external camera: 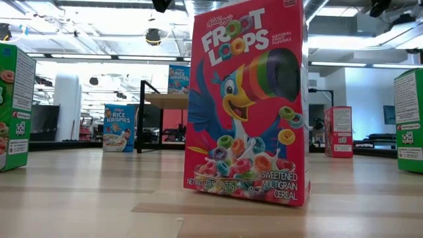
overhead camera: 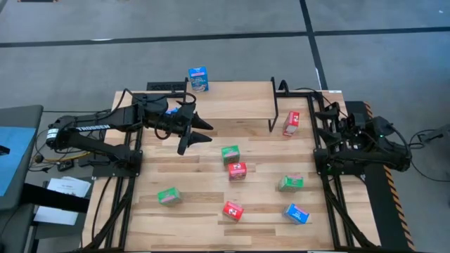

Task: Stack cereal on shelf
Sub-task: Put the top right red cereal box on the shelf

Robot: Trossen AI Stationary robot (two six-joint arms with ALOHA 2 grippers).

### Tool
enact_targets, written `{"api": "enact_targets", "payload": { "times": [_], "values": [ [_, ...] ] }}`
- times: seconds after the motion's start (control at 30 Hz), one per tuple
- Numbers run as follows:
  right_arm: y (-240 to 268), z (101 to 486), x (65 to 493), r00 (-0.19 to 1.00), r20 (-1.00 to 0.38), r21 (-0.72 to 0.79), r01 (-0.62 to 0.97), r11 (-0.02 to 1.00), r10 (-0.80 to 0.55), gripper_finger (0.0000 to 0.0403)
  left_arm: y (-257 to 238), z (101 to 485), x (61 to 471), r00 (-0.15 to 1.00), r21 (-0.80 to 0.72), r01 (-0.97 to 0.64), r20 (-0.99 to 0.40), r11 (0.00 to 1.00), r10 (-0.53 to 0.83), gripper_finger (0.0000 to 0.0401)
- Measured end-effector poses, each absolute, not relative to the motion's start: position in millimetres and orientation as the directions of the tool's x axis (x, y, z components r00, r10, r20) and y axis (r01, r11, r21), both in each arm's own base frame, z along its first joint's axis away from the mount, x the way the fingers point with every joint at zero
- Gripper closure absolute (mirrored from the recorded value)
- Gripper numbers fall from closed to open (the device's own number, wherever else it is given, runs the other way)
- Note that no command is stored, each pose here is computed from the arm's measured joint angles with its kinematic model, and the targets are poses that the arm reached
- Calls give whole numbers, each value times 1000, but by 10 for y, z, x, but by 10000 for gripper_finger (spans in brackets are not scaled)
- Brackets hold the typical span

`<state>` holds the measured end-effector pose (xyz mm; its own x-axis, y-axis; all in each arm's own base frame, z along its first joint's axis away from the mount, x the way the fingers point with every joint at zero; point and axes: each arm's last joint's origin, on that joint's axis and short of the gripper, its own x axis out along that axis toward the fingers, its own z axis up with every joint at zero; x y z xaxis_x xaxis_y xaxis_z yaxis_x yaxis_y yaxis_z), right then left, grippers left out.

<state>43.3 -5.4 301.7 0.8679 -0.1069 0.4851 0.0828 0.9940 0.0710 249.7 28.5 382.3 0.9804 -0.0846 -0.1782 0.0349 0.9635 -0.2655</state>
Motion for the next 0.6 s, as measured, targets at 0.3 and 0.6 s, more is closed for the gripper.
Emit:
{"api": "enact_targets", "payload": {
  "times": [0.3, 0.6],
  "values": [
    [-52, 3055, 411, 844, 525, 107, 60, 992, -108, 97, 284, 3823, 2497, 980, -257, 37, -178, 966, -85, 177],
    [-62, 3344, 388, 843, 516, 127, 98, 987, -150, 97, 284, 3823, 2497, 980, -213, 45, -178, 976, -84, 177]
  ]
}}
